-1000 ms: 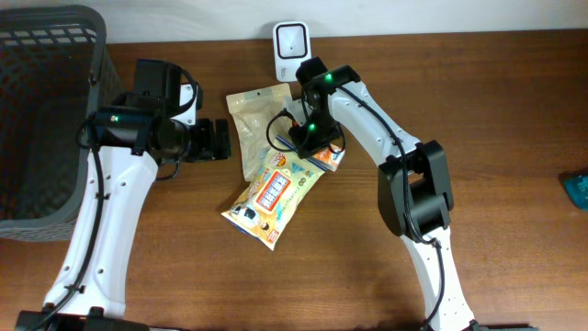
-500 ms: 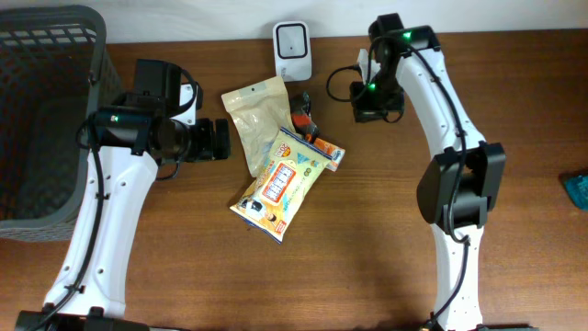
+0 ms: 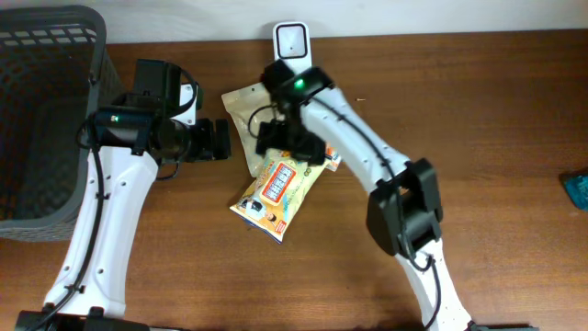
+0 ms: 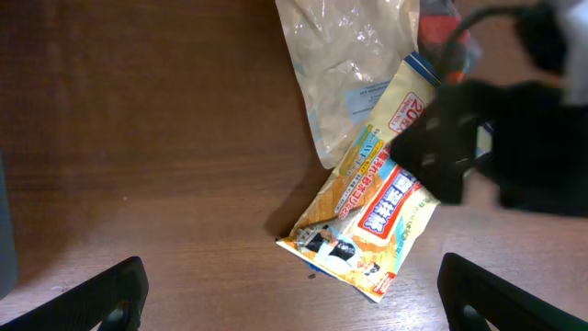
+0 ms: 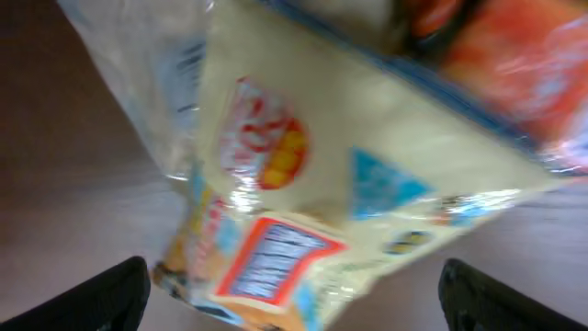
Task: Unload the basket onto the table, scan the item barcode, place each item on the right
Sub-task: 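Lift the wet-wipe pack and hold it toward the scanner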
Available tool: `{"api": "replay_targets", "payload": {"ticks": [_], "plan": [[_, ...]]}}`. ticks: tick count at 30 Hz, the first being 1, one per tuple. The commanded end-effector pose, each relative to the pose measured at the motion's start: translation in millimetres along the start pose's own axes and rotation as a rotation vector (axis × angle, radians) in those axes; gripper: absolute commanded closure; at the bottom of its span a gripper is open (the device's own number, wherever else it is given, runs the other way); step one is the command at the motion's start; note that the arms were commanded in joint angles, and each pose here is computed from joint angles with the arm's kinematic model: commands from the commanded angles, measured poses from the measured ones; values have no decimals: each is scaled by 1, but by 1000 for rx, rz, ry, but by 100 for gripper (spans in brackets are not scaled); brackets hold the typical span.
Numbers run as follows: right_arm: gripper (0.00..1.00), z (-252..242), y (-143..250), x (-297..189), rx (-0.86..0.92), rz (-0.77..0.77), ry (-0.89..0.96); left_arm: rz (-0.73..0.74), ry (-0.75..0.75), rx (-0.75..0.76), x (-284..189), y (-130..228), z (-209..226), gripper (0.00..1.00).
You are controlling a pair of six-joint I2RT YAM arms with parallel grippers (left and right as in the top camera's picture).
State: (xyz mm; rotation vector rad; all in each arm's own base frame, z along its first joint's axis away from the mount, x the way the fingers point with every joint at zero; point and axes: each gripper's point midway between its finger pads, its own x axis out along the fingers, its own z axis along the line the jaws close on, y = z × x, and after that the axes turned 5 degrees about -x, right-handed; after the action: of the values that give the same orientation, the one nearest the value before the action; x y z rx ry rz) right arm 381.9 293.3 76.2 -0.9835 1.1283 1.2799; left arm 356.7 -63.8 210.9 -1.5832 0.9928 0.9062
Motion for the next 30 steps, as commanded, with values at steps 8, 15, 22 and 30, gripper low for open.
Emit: {"api": "replay_targets", "payload": {"ticks": [8,15,22,30], "plan": [[2,-6,24,53,301,-61,134,3,-7,13,2,1,1,1],[38,-21,21,59,292,-95,194,3,-7,13,2,1,1,1],[96,-32,12,53,210,-137,253,3,-7,13,2,1,1,1],[96,-19,-16,-11,-41,-164,192,3,-7,13,2,1,1,1]]}}
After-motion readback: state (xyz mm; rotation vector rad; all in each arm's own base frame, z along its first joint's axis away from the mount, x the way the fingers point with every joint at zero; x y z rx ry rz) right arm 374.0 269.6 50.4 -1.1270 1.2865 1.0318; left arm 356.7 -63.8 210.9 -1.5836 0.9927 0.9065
